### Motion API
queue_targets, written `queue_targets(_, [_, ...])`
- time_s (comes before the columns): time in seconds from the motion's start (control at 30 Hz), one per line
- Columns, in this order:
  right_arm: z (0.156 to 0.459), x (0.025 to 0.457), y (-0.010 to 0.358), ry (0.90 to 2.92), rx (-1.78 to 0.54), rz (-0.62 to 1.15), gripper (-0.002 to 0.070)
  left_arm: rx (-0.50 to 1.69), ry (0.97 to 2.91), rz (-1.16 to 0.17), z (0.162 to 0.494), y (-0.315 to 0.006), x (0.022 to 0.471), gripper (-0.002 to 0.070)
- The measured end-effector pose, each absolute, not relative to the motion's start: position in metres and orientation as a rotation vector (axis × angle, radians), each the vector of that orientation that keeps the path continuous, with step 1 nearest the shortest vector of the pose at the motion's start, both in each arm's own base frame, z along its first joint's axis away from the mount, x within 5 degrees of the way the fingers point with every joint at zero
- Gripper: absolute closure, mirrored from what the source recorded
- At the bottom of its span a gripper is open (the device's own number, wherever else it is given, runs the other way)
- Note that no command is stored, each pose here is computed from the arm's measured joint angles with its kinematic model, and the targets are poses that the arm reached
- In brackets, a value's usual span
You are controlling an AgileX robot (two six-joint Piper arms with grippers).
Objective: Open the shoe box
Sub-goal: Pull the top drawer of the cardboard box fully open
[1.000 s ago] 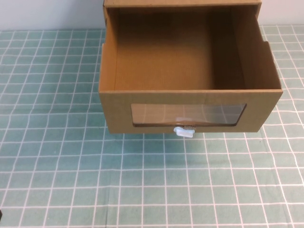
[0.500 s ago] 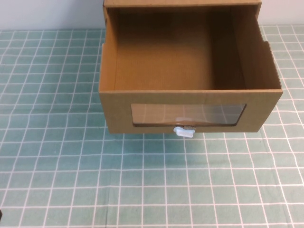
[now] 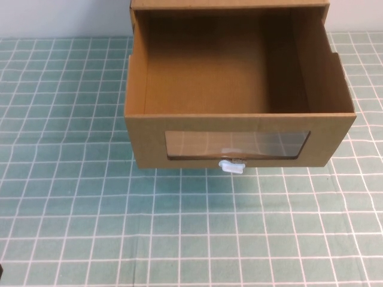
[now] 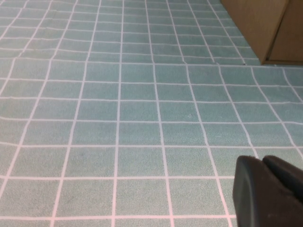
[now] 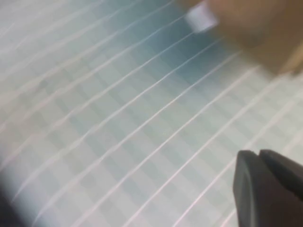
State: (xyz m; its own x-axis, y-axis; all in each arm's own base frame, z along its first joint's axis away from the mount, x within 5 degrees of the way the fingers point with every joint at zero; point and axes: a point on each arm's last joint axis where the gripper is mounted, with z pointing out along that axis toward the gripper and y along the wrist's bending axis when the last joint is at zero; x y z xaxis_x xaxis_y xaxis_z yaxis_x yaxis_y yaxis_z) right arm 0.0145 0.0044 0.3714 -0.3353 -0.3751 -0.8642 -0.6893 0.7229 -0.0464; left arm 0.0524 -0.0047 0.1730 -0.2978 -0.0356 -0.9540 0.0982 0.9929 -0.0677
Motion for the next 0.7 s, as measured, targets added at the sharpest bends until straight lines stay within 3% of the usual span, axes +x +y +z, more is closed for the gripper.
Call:
queue_targets(0.17, [0.388, 0.012, -0.001, 1.729, -0.374, 0.259, 0.0689, 0.045, 1.869, -0.131, 0.173, -0.005, 0.052, 0.068])
queue_targets(0.3, [0.378, 0.02, 0.002, 1.571, -0.179, 0.163, 0.0689, 0.045, 1.869, -0.131, 0.173, -0.005, 0.052, 0.068])
queue_targets(0.7, [0.238, 0.046, 0.002, 1.634, -0.019, 0.056, 0.0689, 0.045, 1.869, -0.131, 0.173, -0.005, 0.052, 0.068])
